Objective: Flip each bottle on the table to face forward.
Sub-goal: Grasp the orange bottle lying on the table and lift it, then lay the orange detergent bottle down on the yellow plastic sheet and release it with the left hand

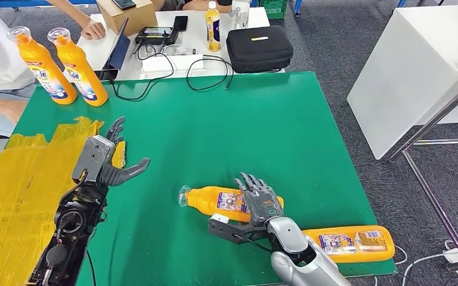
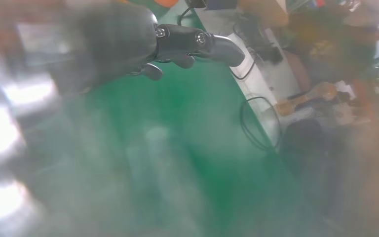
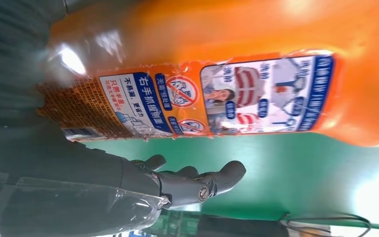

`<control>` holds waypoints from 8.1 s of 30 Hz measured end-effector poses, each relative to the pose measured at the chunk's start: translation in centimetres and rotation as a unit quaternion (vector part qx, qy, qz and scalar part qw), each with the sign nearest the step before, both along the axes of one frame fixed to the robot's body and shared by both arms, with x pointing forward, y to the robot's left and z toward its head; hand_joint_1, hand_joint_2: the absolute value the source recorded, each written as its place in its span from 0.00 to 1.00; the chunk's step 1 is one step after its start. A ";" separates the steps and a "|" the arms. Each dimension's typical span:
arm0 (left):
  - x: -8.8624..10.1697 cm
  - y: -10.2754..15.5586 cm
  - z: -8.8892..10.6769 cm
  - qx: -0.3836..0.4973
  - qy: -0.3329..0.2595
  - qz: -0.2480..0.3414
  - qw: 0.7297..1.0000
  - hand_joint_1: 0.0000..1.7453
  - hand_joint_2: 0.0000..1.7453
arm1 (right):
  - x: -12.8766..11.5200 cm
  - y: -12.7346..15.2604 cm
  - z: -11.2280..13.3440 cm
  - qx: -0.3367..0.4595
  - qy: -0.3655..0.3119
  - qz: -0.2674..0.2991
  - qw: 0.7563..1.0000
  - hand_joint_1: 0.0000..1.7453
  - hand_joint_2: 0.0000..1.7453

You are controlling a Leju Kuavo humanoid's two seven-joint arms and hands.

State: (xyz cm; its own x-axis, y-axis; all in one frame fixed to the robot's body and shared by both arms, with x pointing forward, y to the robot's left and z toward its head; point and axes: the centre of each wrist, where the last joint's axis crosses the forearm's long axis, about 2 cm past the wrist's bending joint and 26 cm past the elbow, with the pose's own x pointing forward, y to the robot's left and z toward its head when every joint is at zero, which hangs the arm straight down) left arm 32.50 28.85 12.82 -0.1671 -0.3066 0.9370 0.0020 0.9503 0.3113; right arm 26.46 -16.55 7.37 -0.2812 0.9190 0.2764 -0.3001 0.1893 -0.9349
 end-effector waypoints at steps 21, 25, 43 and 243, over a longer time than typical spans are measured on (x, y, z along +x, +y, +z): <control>1.5 -0.6 0.8 -0.007 -0.008 -0.011 1.000 0.00 1.00 | 5.1 -2.8 0.0 -0.032 0.093 0.033 0.995 0.99 1.00; 2.0 -0.8 0.9 -0.009 -0.009 -0.015 1.000 0.00 1.00 | 6.1 -3.9 0.1 -0.035 0.099 0.029 0.994 1.00 1.00; 2.4 -1.1 0.4 -0.013 -0.003 -0.018 1.000 0.00 1.00 | 7.6 -5.4 0.3 -0.041 0.109 0.021 0.993 1.00 1.00; 5.1 9.6 -5.1 0.535 0.170 0.050 0.826 0.00 1.00 | -2.7 -4.0 7.7 0.623 -0.142 -0.009 0.769 0.00 1.00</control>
